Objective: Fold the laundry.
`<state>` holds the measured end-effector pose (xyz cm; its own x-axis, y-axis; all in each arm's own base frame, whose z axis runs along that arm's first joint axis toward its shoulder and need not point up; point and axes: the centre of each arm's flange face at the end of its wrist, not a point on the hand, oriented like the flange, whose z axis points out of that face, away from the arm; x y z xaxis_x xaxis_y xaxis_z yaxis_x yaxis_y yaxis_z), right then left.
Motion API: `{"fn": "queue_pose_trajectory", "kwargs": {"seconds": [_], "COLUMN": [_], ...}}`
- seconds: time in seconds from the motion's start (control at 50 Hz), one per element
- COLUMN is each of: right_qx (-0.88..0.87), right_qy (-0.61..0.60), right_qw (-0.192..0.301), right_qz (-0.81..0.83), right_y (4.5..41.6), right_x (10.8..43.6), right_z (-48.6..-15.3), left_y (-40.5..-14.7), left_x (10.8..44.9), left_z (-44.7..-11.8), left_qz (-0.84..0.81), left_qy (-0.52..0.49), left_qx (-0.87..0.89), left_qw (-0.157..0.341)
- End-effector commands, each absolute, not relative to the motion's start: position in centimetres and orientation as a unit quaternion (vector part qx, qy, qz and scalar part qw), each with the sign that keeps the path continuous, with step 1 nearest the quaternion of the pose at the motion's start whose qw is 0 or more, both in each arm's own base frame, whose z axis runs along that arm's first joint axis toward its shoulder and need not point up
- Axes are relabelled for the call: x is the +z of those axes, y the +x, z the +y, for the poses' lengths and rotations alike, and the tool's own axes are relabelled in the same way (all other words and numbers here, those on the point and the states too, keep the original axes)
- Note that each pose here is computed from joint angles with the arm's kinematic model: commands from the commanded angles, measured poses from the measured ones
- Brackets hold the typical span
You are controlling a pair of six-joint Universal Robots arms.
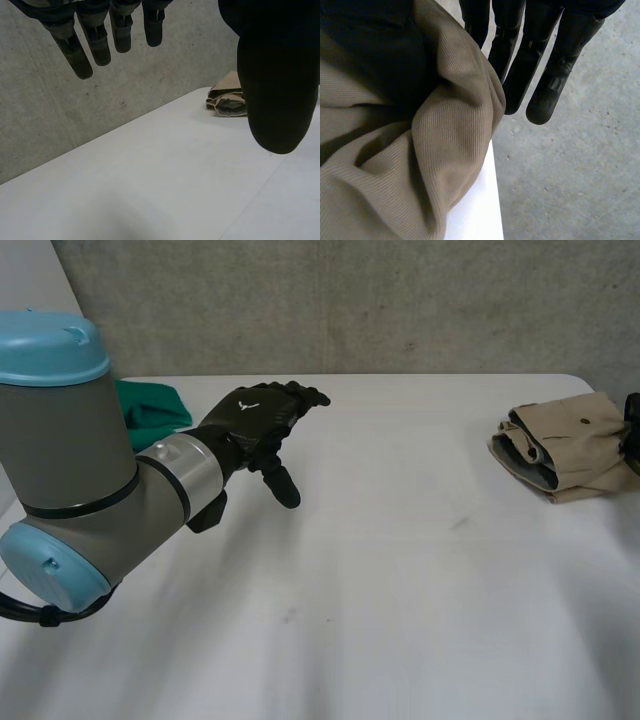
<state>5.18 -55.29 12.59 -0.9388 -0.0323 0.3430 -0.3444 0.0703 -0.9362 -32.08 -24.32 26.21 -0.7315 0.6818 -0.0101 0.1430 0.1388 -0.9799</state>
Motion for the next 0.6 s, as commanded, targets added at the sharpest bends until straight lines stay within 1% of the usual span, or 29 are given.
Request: {"fn": "queue_pose_trajectory", "kwargs": {"seconds": [0.02,0.06,0.08,0.1,0.12,0.18,0.22,0.32,0.34,0.38,0.4,0.42,0.48,0.5,0.56,0.58,0.6], "right_qx": [0.656,0.658,0.661,0.663,0.660,0.631,0.612,0.517,0.486,0.474,0.476,0.491,0.525,0.550,0.589,0.613,0.623], "right_qy": [0.136,0.136,0.135,0.137,0.139,0.153,0.167,0.247,0.268,0.268,0.258,0.237,0.207,0.189,0.165,0.152,0.146], "right_qw": [0.140,0.146,0.148,0.149,0.148,0.139,0.142,0.174,0.188,0.211,0.225,0.256,0.302,0.327,0.355,0.368,0.372], "right_qz": [-0.729,-0.726,-0.724,-0.721,-0.723,-0.747,-0.760,-0.801,-0.810,-0.812,-0.810,-0.799,-0.768,-0.745,-0.707,-0.682,-0.672], "right_y": [5.2,5.4,5.4,5.4,5.5,5.7,5.8,6.1,5.8,5.1,4.6,3.7,2.8,2.4,2.3,2.3,2.3], "right_x": [12.5,13.3,13.9,15.3,15.7,16.0,15.9,14.9,14.8,15.4,16.1,17.7,20.5,22.4,25.7,28.0,28.9], "right_z": [-55.0,-54.9,-54.9,-54.7,-54.5,-53.5,-52.9,-50.2,-49.3,-49.0,-49.0,-49.2,-49.8,-50.0,-50.2,-50.0,-49.8], "left_y": [-32.1,-32.0,-32.0,-32.0,-31.9,-31.8,-31.7,-31.7,-31.7,-31.6,-31.5,-31.5,-31.4,-31.4,-31.4,-31.4,-31.4], "left_x": [26.2,26.2,26.2,26.1,26.2,26.3,26.4,26.9,27.1,27.8,28.0,28.1,28.5,28.5,28.6,28.7,28.7], "left_z": [-24.4,-24.4,-24.4,-24.4,-24.4,-24.5,-24.5,-24.3,-24.2,-24.0,-24.1,-24.0,-24.0,-23.9,-24.0,-24.0,-24.1], "left_qz": [-0.720,-0.720,-0.720,-0.721,-0.720,-0.721,-0.720,-0.716,-0.715,-0.709,-0.707,-0.706,-0.703,-0.702,-0.700,-0.700,-0.700], "left_qy": [-0.286,-0.286,-0.286,-0.285,-0.285,-0.282,-0.282,-0.281,-0.280,-0.279,-0.278,-0.278,-0.277,-0.277,-0.277,-0.276,-0.275], "left_qx": [0.590,0.590,0.590,0.590,0.591,0.592,0.593,0.597,0.599,0.605,0.608,0.610,0.614,0.614,0.616,0.617,0.618], "left_qw": [0.228,0.227,0.227,0.227,0.226,0.225,0.225,0.227,0.228,0.230,0.229,0.230,0.230,0.230,0.231,0.230,0.230]}}
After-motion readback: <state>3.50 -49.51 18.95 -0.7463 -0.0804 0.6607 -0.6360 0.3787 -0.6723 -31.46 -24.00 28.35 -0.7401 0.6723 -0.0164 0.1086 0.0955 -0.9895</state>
